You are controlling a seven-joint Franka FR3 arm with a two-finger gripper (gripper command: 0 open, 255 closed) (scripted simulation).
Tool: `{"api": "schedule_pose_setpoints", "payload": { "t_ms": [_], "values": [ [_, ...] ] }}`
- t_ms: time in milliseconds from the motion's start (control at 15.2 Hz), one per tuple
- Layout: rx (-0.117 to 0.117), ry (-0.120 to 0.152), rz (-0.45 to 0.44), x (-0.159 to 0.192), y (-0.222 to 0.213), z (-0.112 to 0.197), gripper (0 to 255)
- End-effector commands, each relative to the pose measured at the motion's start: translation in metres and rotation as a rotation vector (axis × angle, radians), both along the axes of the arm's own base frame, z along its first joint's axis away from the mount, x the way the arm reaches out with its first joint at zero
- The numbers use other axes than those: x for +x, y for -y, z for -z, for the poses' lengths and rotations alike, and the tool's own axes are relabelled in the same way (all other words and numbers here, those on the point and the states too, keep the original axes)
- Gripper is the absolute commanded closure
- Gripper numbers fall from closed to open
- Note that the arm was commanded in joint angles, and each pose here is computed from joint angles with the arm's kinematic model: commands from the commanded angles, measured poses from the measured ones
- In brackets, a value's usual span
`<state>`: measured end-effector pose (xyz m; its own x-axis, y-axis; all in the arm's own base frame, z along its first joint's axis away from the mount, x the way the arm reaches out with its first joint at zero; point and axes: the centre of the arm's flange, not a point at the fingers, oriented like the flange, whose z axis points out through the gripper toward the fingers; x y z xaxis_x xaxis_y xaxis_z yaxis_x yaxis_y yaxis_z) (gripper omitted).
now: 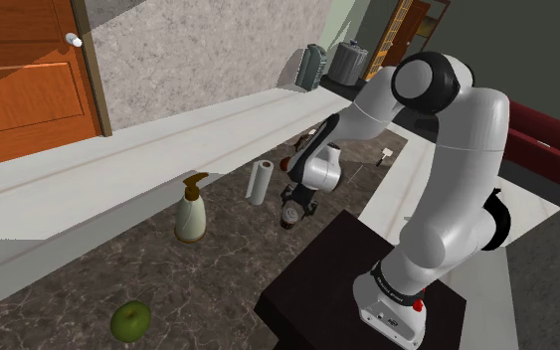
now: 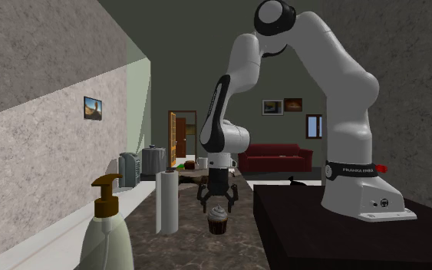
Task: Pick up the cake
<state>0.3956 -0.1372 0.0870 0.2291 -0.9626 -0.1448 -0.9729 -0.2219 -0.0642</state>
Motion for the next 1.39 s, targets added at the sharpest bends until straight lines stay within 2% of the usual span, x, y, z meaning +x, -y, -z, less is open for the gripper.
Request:
{"api": "schedule_pose_setpoints", "payload": {
  "t_ms": [0, 132, 198, 792, 1320],
  "values": [
    [0.0, 0.0, 0.0, 0.0, 0.001, 0.009, 0],
    [0.0, 0.0, 0.0, 0.0, 0.001, 0.009, 0],
    [0.0, 0.0, 0.0, 0.0, 0.001, 0.009, 255],
    [0.0, 0.0, 0.0, 0.0, 0.001, 0.009, 255],
    [0.0, 0.0, 0.0, 0.0, 0.001, -0.033, 255]
  ]
}}
